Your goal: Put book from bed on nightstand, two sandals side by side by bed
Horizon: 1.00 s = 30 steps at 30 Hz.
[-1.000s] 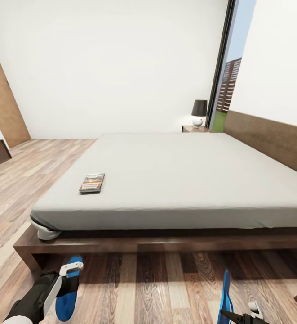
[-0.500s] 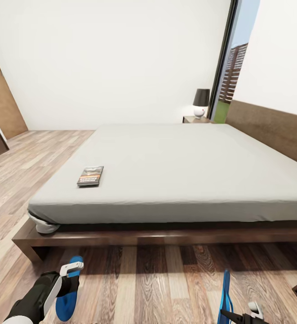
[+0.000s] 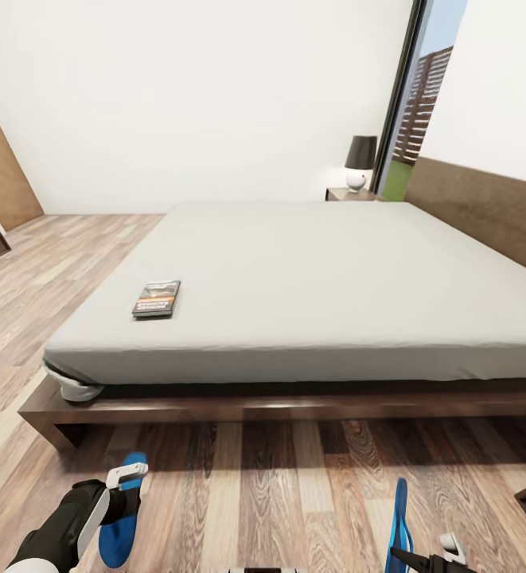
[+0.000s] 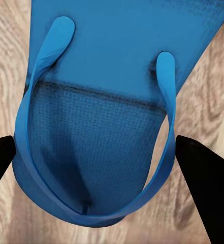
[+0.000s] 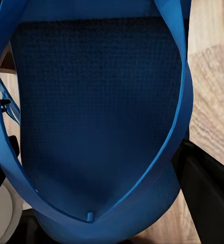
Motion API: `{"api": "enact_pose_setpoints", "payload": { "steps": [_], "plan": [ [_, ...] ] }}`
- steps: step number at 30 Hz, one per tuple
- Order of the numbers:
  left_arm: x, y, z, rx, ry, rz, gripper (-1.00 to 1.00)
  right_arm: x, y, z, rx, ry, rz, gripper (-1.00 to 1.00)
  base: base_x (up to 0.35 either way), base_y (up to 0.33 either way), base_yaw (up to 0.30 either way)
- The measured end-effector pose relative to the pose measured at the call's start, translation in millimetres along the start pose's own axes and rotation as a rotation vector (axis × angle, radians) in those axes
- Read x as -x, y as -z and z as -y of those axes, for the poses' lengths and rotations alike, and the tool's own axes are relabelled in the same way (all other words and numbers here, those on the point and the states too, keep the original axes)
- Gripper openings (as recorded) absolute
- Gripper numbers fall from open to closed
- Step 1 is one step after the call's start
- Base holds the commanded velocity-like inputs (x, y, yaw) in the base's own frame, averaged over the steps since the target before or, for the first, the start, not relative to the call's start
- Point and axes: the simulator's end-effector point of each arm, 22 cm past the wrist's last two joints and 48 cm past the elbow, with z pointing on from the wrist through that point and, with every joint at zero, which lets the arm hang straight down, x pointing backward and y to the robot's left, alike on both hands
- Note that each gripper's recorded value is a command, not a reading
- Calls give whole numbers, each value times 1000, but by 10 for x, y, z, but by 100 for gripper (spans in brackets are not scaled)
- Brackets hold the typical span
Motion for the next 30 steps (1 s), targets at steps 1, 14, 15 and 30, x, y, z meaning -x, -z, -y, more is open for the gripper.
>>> {"api": "enact_pose_setpoints", "payload": {
  "steps": [1,14,15,30],
  "plan": [
    [-15,-15,-3,1,0,-4,-100,-12,-3,12,-2,-3,-3,-100,0,0,0],
    [-219,-201,-27,11,-4,-56,-100,-162,-44,164,-22,-41,-31,-100,0,0,0],
    [-237,-216,-29,12,-4,-60,-100,-167,-47,177,-25,-46,-30,-100,0,0,0],
    [-482,-415,-69,25,-9,-120,-100,514,-64,4,3,-234,-119,-100,0,0,0]
  ]
}}
